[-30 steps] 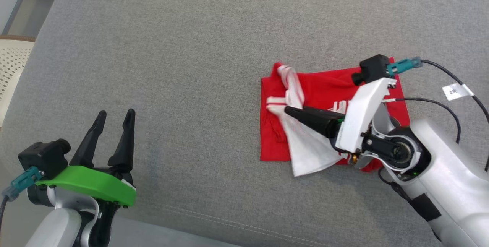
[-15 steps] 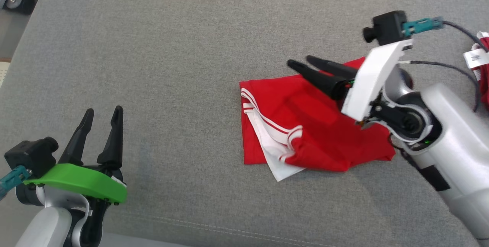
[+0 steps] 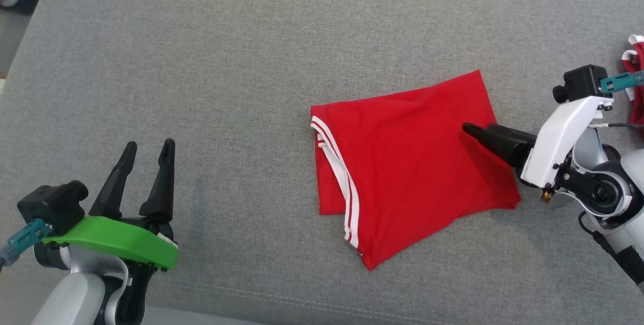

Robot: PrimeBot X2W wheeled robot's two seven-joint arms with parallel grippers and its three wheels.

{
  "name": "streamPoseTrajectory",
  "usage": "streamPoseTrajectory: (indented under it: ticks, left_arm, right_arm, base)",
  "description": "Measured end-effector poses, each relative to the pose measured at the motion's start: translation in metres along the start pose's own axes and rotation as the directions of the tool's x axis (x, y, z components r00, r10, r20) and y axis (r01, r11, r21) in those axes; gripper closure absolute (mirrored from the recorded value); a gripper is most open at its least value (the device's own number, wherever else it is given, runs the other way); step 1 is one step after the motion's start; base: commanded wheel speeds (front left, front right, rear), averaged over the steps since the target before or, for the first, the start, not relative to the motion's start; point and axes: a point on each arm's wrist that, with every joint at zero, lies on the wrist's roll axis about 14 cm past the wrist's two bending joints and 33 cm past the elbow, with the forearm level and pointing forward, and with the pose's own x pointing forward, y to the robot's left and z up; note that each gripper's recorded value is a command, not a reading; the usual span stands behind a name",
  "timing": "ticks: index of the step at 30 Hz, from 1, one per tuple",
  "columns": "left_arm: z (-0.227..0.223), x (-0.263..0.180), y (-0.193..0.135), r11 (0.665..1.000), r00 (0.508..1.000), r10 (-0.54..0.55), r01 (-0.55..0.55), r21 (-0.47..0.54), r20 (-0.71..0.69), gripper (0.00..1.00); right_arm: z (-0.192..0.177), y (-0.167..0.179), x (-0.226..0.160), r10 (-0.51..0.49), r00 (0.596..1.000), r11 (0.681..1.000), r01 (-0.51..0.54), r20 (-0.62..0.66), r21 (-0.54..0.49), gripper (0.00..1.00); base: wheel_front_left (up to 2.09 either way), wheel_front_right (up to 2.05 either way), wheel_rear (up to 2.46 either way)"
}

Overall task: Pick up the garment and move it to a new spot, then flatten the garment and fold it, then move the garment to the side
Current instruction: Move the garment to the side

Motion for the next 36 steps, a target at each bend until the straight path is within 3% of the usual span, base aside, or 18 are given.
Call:
streamPoseTrajectory:
  ticks: [4,11,16,17,18,19,25,29,36]
  left_arm:
    - [-0.001,0.0,0.002,1.0,1.0,0.008,-0.008,-0.002,-0.003,0.0]
    - [-0.008,-0.003,0.0,1.0,1.0,0.018,-0.019,-0.022,-0.019,0.0]
    - [-0.009,-0.005,0.004,0.999,0.999,0.039,-0.039,-0.03,-0.016,0.0]
    - [-0.008,-0.005,0.005,0.998,0.999,0.045,-0.045,-0.032,-0.014,0.0]
    - [-0.007,-0.005,0.005,0.998,0.999,0.048,-0.048,-0.033,-0.01,0.0]
    - [-0.006,-0.005,0.006,0.998,0.999,0.05,-0.05,-0.034,-0.005,0.0]
    - [-0.001,-0.009,0.009,0.998,0.998,0.063,-0.062,-0.033,0.016,0.0]
    - [0.004,-0.009,0.016,0.996,0.996,0.08,-0.079,-0.03,0.033,0.0]
    - [0.003,-0.006,0.011,0.998,0.998,0.057,-0.056,-0.025,0.03,0.0]
  right_arm:
    - [-0.002,-0.005,0.001,-0.003,1.0,1.0,0.003,-0.023,0.014,0.0]
    - [-0.034,-0.02,0.005,-0.02,0.985,0.999,0.028,-0.171,0.045,0.0]
    - [-0.035,-0.01,0.017,0.024,0.977,0.998,-0.01,-0.21,0.067,0.0]
    - [-0.035,-0.006,0.019,0.037,0.975,0.998,-0.024,-0.217,0.061,0.34]
    - [-0.033,0.0,0.023,0.055,0.975,0.998,-0.044,-0.218,0.054,0.82]
    - [-0.031,0.006,0.026,0.074,0.973,0.997,-0.065,-0.217,0.049,1.0]
    - [-0.034,0.029,0.029,0.128,0.96,0.992,-0.127,-0.25,0.018,1.0]
    - [-0.01,0.026,0.021,0.11,0.97,0.992,-0.12,-0.216,-0.032,1.0]
    - [0.059,-0.024,-0.024,-0.074,0.995,0.995,0.069,-0.062,-0.073,1.0]
  base:
    - [0.0,0.0,0.0]
    - [0.0,0.0,0.0]
    - [0.0,0.0,0.0]
    - [0.0,0.0,0.0]
    - [0.0,0.0,0.0]
    - [0.0,0.0,0.0]
    - [0.0,0.0,0.0]
    - [0.0,0.0,0.0]
    - [0.0,0.0,0.0]
